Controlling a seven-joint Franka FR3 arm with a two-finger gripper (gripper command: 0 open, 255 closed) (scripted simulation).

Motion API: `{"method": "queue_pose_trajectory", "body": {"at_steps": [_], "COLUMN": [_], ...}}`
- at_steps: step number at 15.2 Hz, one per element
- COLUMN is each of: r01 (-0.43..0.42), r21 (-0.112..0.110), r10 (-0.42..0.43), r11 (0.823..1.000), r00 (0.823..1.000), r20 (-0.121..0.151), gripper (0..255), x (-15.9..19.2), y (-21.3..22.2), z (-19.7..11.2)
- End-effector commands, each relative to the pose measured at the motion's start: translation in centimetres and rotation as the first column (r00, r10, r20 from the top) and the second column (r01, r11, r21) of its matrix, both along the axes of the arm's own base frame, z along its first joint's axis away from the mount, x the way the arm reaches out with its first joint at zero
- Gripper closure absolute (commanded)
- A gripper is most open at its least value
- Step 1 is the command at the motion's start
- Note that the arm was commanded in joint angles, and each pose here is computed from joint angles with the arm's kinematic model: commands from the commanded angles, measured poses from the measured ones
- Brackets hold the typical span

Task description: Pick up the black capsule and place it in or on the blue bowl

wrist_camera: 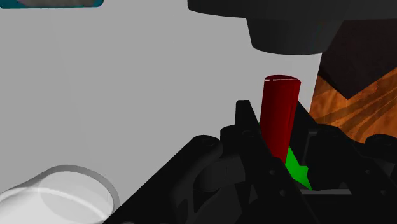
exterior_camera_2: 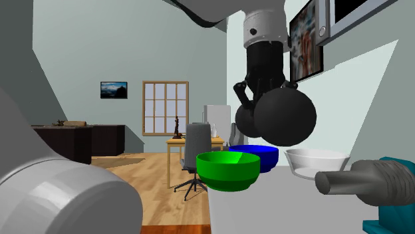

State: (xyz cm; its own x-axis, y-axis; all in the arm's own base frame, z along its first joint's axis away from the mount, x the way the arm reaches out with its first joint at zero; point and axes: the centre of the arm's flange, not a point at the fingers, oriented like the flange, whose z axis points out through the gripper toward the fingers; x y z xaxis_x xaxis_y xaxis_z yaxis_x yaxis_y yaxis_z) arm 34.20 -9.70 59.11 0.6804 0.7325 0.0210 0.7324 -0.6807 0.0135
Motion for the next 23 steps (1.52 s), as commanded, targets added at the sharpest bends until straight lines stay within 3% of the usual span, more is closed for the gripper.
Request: {"method": "queue_pose_trajectory", "body": {"at_steps": [1, 23], "r01": [0.001, 0.001], "r21": [0.0, 0.0], "r10": [-0.001, -0.001], "r11": [1.0, 1.0], "r00": [1.0, 1.0], "r20": [0.001, 0.001], "gripper": [255, 255], "x": [2.3, 26.0], "y": [1.7, 18.5], "z": [-0.1, -0.4]}}
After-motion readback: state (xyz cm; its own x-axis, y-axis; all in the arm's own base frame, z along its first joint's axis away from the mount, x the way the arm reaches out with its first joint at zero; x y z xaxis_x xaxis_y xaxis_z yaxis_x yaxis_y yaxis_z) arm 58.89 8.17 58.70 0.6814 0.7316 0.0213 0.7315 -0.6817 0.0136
